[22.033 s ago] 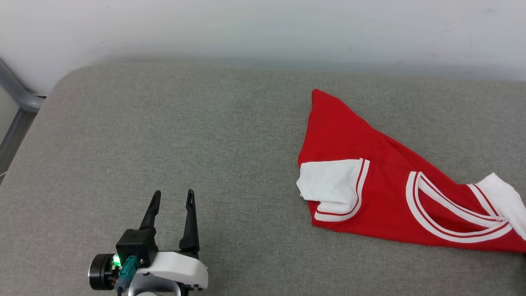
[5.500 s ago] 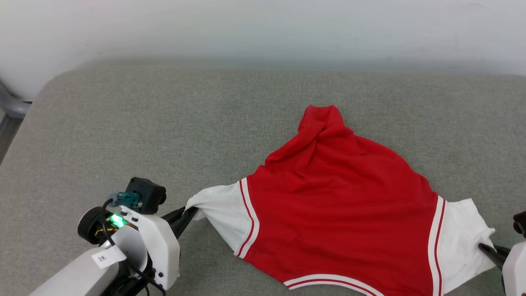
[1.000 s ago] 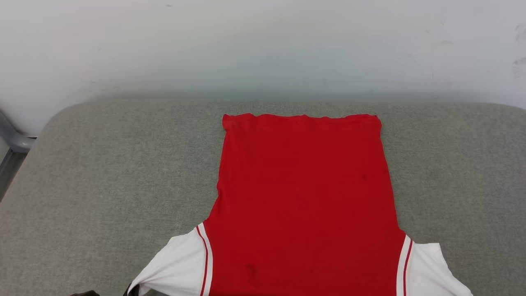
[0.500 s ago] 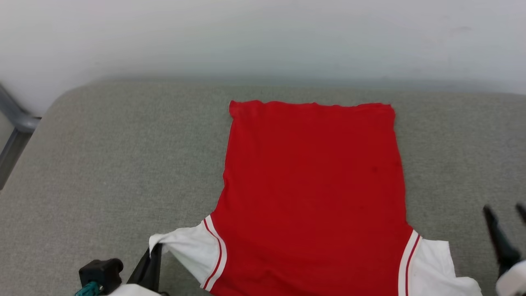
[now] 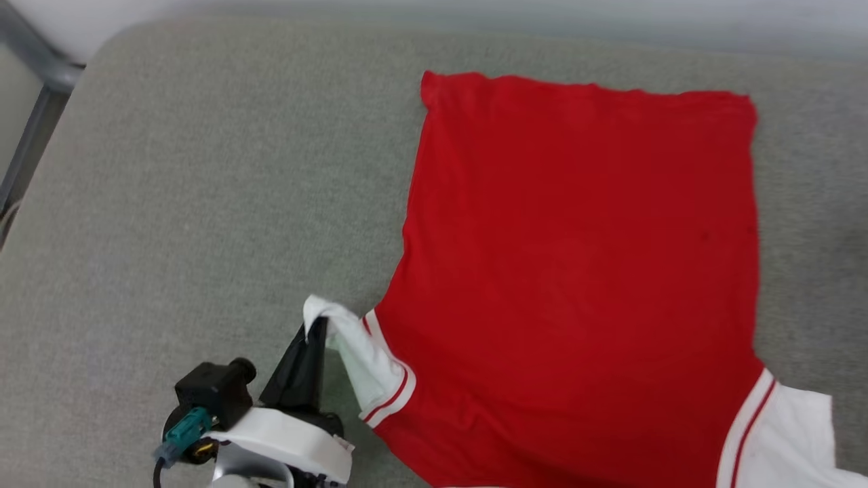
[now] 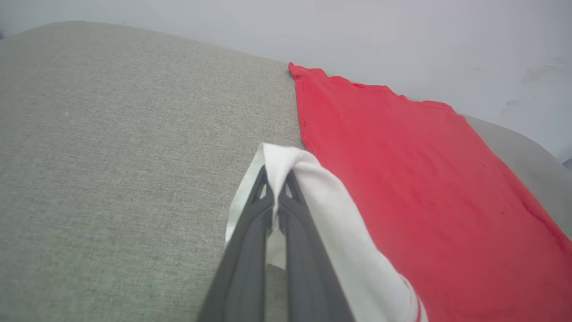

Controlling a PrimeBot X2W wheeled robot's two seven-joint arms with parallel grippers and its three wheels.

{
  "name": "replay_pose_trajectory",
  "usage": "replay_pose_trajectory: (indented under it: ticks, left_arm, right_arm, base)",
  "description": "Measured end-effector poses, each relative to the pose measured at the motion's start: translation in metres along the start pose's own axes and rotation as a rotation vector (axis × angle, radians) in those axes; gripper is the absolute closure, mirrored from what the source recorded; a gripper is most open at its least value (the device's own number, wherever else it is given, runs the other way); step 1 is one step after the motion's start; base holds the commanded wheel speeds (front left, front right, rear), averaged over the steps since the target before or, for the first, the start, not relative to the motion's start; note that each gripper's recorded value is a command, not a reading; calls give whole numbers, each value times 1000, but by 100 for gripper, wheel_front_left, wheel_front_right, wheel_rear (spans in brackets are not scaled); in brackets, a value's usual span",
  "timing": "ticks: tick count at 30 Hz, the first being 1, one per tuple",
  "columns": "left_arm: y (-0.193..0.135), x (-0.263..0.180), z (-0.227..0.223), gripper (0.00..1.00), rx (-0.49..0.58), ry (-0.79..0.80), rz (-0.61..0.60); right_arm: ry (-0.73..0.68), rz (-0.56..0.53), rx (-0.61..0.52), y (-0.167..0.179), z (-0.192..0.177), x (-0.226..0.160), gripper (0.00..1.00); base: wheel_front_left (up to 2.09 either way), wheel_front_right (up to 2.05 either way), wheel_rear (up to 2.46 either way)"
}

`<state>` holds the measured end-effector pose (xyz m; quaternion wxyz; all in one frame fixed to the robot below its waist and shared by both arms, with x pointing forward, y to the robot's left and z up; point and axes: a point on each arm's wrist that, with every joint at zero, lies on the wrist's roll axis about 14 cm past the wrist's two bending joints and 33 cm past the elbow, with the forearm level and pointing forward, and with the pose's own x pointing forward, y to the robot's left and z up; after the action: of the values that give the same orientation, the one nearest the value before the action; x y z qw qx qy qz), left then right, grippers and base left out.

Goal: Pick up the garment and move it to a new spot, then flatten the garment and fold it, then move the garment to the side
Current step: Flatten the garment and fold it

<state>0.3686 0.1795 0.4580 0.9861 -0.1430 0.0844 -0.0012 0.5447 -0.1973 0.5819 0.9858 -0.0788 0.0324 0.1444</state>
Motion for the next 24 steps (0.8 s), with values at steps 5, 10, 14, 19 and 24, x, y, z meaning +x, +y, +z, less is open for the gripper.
replay_pose_trajectory:
  ticks: [5, 10, 14, 19, 24]
  left_arm:
    - [0, 16, -6, 100, -1, 7, 2]
    - [4, 27, -14, 100, -1, 19, 16]
    - [7, 33, -18, 100, -1, 19, 29]
    - [14, 38, -26, 100, 4, 34, 51]
    - [22, 43, -33, 100, 13, 47, 74]
  right_arm:
    - [277, 64, -21, 6, -41, 50, 0]
    - [590, 99, 24, 12, -99, 78, 0]
    - [761, 112, 41, 17, -133, 93, 0]
    - [878, 113, 26, 23, -166, 110, 0]
    - [956, 141, 47, 39, -205, 117, 0]
  base:
    - [0, 0, 0]
    - [0, 0, 0]
    - [0, 0, 0]
    - [0, 0, 0]
    - [0, 0, 0]
